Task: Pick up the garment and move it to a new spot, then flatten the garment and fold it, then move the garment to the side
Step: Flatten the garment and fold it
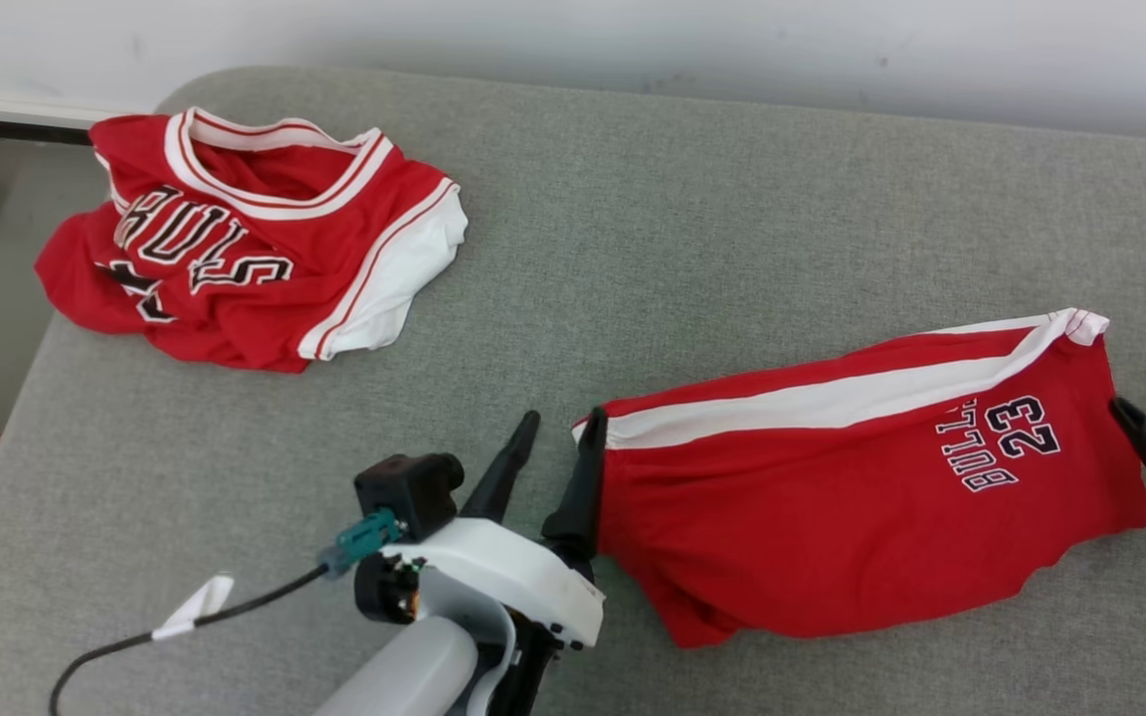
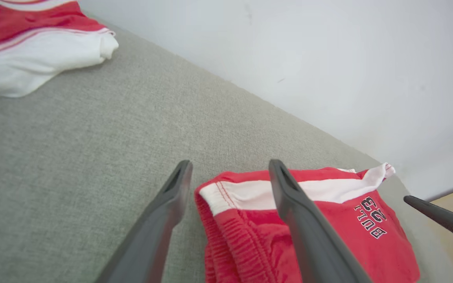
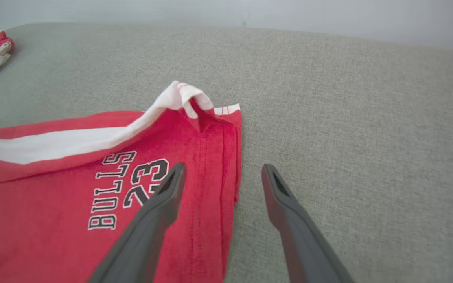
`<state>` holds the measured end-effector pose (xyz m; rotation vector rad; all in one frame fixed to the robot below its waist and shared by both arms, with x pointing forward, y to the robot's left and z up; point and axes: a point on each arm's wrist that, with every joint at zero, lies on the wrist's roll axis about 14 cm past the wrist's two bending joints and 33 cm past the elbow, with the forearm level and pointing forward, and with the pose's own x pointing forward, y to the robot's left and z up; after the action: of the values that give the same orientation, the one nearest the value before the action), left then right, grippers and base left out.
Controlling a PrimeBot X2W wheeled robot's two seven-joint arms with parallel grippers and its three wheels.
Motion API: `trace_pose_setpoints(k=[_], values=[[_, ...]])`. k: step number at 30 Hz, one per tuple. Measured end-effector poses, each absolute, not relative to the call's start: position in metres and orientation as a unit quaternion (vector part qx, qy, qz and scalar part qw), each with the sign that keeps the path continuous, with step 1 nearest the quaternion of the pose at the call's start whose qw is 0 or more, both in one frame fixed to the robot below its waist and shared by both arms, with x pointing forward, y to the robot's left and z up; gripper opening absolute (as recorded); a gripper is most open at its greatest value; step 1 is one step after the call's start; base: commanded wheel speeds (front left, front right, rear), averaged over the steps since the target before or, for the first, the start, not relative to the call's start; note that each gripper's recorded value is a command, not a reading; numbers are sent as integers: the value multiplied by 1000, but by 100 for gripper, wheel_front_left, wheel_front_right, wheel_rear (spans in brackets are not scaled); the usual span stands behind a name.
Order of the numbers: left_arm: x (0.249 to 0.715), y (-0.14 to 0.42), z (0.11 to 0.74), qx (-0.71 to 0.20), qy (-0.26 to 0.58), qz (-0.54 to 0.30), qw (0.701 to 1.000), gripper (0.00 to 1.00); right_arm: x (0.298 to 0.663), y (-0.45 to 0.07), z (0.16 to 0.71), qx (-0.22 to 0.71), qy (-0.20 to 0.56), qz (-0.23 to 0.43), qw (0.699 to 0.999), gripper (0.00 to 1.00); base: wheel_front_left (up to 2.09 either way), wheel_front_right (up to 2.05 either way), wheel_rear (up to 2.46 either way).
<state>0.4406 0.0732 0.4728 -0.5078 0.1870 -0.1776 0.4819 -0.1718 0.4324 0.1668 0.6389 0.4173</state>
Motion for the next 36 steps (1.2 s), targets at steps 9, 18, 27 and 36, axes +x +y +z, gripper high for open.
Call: trace_pose_setpoints(k=[9, 18, 27, 36], values=[[431, 88, 502, -143, -4, -72, 987, 100, 483, -175, 400, 75, 344, 189, 917, 100, 0, 0, 0], [418, 103, 495, -99, -12, -50, 994, 100, 505, -155, 375, 82, 374, 189, 904, 100, 0, 0, 0], [407, 121, 490, -78, -11, -34, 996, 100, 501, -117, 380, 137, 387, 220, 885, 0, 0, 0, 0], [397, 118, 486, -71, -7, -47, 996, 100, 496, -140, 394, 181, 362, 187, 895, 0, 0, 0, 0]])
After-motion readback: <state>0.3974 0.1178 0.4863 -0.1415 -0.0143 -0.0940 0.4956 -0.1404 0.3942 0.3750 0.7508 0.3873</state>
